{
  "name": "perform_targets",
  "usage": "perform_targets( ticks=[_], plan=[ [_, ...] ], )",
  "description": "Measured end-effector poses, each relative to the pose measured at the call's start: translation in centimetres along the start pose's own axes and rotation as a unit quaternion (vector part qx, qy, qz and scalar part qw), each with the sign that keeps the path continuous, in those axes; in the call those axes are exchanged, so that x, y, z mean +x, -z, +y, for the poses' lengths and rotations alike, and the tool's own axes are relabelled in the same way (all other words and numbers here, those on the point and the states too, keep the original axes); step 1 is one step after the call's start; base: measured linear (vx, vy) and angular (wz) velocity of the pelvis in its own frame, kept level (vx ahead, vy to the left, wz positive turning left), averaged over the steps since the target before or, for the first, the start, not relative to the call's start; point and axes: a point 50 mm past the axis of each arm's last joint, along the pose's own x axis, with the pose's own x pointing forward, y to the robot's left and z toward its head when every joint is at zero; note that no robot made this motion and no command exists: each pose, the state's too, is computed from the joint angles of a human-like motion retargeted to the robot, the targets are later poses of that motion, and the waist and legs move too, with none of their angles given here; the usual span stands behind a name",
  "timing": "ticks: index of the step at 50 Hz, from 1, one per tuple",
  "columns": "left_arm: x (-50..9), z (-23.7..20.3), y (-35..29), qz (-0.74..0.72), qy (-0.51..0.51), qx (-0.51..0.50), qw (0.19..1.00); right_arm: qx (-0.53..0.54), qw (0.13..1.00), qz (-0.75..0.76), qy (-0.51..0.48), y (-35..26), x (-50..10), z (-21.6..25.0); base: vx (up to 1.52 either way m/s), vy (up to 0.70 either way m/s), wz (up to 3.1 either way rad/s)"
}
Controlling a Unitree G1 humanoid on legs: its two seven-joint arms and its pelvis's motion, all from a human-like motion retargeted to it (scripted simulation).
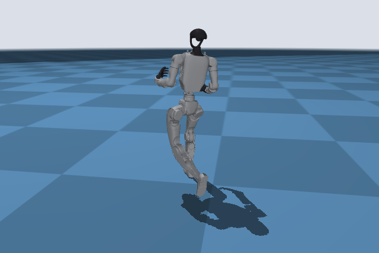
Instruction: Walk run
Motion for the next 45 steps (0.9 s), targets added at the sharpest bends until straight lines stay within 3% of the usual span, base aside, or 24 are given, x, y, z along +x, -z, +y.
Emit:
perform_targets(
  ticks=[2,7,16,20,23,28,30,32,38,42,45],
  plan=[
    [-2.0,-1.5,3.0,0.058,-0.007,-0.046,0.997,0.005,1.0,-0.003,0.022,-0.2,0.8,-1.6,1.52,-1.03,-0.73],
    [-6.6,-6.0,6.2,0.106,-0.122,-0.154,0.975,-0.106,0.994,-0.013,0.007,-1.2,4.0,-0.5,1.3,-0.26,-0.39],
    [-11.3,-4.2,5.4,0.16,-0.231,-0.105,0.954,-0.056,0.988,-0.086,-0.112,-3.6,8.9,2.0,1.13,-0.56,0.23],
    [-10.3,-1.9,4.5,0.148,-0.222,-0.056,0.962,-0.077,0.971,-0.099,-0.202,-5.6,11.0,2.9,1.31,-1.05,0.38],
    [-8.7,-1.5,6.3,0.141,-0.235,-0.09,0.957,-0.036,0.972,-0.008,-0.23,-1.2,9.2,3.2,1.68,0.23,0.84],
    [0.5,-4.4,6.1,-0.003,-0.283,-0.18,0.942,-0.043,0.984,0.071,-0.155,2.3,6.0,2.1,0.79,0.3,1.28],
    [2.7,-5.0,5.5,-0.037,-0.275,-0.216,0.936,-0.04,0.989,0.088,-0.114,3.2,3.9,1.5,0.65,0.17,2.85],
    [4.4,-5.7,4.9,-0.045,-0.199,-0.23,0.952,-0.009,0.993,0.094,-0.07,4.2,1.9,1.6,0.58,0.01,2.7],
    [6.0,-6.1,3.6,-0.018,0.018,-0.153,0.988,0.078,0.994,0.07,-0.003,5.4,-0.2,2.9,0.7,-0.43,2.89],
    [4.2,-5.2,4.5,0.03,0.05,-0.104,0.993,0.06,0.996,0.065,-0.025,4.9,1.2,3.6,0.81,-0.59,1.25],
    [1.3,-5.8,6.6,0.084,0.013,-0.127,0.988,0.029,0.995,0.077,-0.057,4.5,2.7,3.7,0.98,-0.25,0.48]
  ],
)
